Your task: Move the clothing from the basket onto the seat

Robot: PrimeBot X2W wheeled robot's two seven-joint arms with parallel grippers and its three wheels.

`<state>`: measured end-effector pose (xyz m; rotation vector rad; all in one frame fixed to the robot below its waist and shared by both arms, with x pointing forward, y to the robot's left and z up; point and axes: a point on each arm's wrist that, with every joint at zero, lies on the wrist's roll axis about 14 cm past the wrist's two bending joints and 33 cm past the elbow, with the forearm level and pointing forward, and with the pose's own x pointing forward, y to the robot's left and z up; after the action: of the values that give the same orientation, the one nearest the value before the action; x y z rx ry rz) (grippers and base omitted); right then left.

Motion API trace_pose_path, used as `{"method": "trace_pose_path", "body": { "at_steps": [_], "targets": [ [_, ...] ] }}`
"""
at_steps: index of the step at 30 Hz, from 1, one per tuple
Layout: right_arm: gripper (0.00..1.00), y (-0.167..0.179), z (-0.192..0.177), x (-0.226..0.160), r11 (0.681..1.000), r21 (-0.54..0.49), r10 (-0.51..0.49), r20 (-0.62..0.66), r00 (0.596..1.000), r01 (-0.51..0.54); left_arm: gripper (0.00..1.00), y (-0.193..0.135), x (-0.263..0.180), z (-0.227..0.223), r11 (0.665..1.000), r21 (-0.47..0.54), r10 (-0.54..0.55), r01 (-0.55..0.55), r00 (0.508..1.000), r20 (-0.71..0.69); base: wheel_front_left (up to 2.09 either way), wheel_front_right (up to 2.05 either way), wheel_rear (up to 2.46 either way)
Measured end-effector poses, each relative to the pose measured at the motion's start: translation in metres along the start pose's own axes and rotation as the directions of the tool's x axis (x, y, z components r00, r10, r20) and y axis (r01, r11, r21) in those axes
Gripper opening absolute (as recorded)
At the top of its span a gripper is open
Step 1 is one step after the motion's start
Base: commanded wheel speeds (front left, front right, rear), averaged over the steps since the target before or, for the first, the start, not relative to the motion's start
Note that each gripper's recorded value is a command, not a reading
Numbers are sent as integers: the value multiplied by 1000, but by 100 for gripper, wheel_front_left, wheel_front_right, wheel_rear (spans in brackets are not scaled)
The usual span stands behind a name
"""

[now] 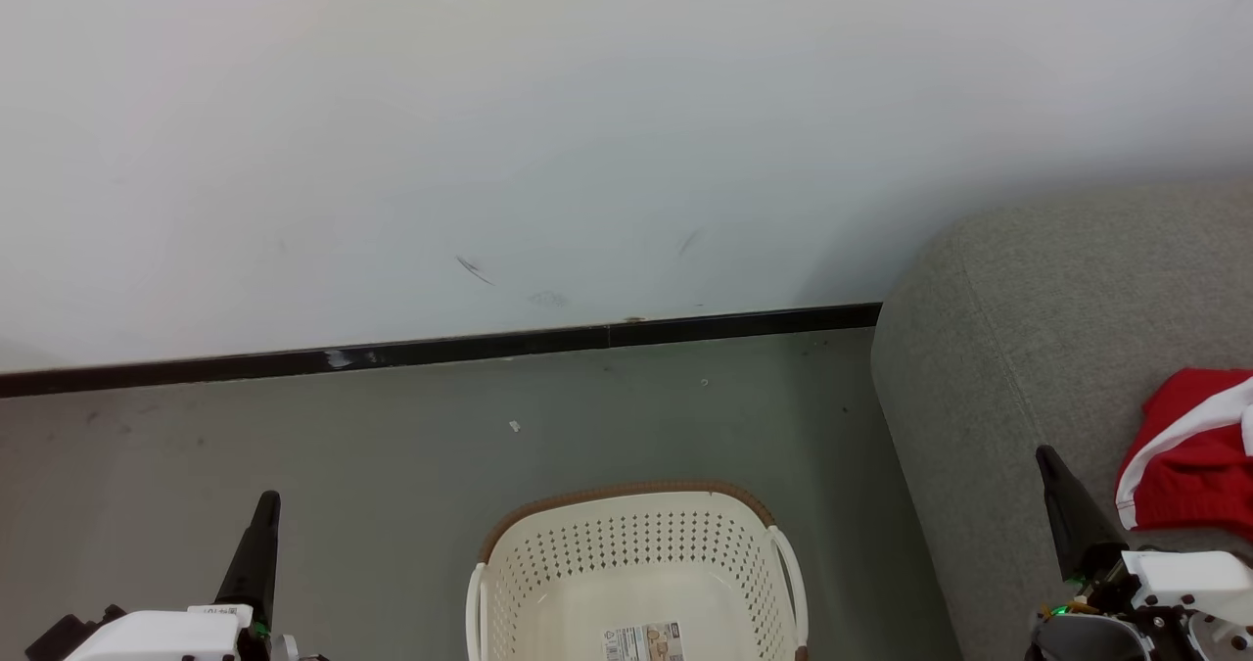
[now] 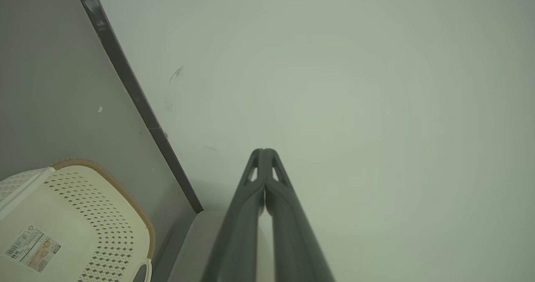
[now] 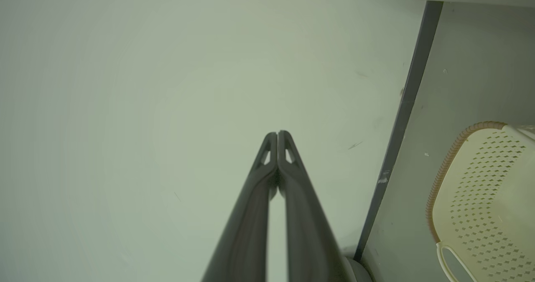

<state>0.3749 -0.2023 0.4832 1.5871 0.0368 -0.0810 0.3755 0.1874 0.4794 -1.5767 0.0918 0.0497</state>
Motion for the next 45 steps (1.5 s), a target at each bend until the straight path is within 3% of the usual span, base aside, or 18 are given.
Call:
{"method": "trace_pose_path", "body": {
  "at_steps": [45],
  "targets": [
    [0,-1,1,0,1000,1,-4,3,1000,4,0,1,0,0,1000,-1,3,-3,1000,0,0,0,0]
  ]
}}
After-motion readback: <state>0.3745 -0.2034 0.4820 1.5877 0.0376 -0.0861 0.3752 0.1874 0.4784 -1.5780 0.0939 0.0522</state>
